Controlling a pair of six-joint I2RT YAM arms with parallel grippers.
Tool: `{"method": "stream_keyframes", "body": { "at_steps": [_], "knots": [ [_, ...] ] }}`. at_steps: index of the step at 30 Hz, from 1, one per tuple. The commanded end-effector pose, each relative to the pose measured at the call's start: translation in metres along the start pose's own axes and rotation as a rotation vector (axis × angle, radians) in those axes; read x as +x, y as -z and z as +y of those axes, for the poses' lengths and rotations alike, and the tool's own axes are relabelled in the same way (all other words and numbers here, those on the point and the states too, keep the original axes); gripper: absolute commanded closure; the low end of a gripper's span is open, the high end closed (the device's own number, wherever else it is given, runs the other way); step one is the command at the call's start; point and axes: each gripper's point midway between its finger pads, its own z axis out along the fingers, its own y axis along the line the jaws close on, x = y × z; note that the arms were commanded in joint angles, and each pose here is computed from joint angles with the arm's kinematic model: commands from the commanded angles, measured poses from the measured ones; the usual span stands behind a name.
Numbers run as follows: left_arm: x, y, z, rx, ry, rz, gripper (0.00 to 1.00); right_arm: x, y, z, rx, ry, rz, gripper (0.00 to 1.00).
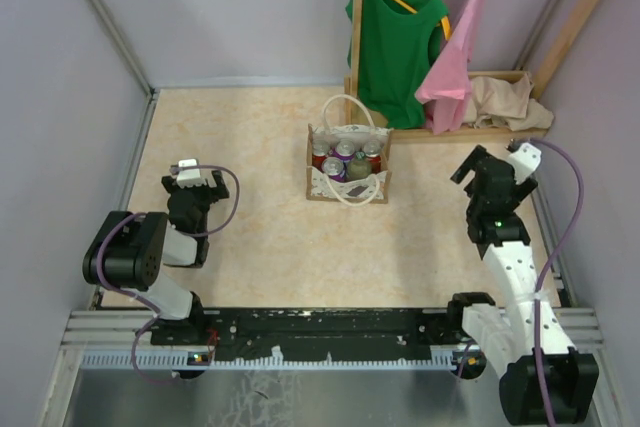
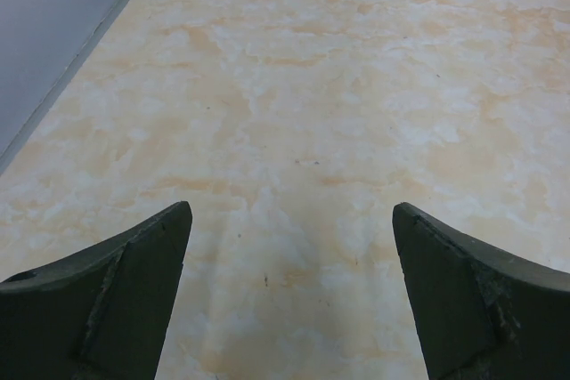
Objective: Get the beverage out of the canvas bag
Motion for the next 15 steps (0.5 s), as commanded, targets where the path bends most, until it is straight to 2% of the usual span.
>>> {"method": "stream_keyframes", "body": {
  "at_steps": [1,5,9,15],
  "knots": [
    [0.0,0.001,0.001,-0.003,-0.003,-0.005,0.0,-0.02,0.009,0.022,-0.14,0.002,-0.074,0.01],
    [0.0,0.001,0.001,-0.003,-0.003,-0.004,0.0,-0.03,0.016,0.036,-0.203,0.005,-0.08,0.01],
    [0.0,0.001,0.001,-0.004,-0.003,-0.005,0.0,-0.047,0.03,0.056,-0.206,0.082,-0.114,0.03],
    [0.0,0.001,0.0,-0.001,-0.003,-0.005,0.0,-0.072,0.061,0.119,-0.339,0.194,-0.156,0.16]
  ]
}}
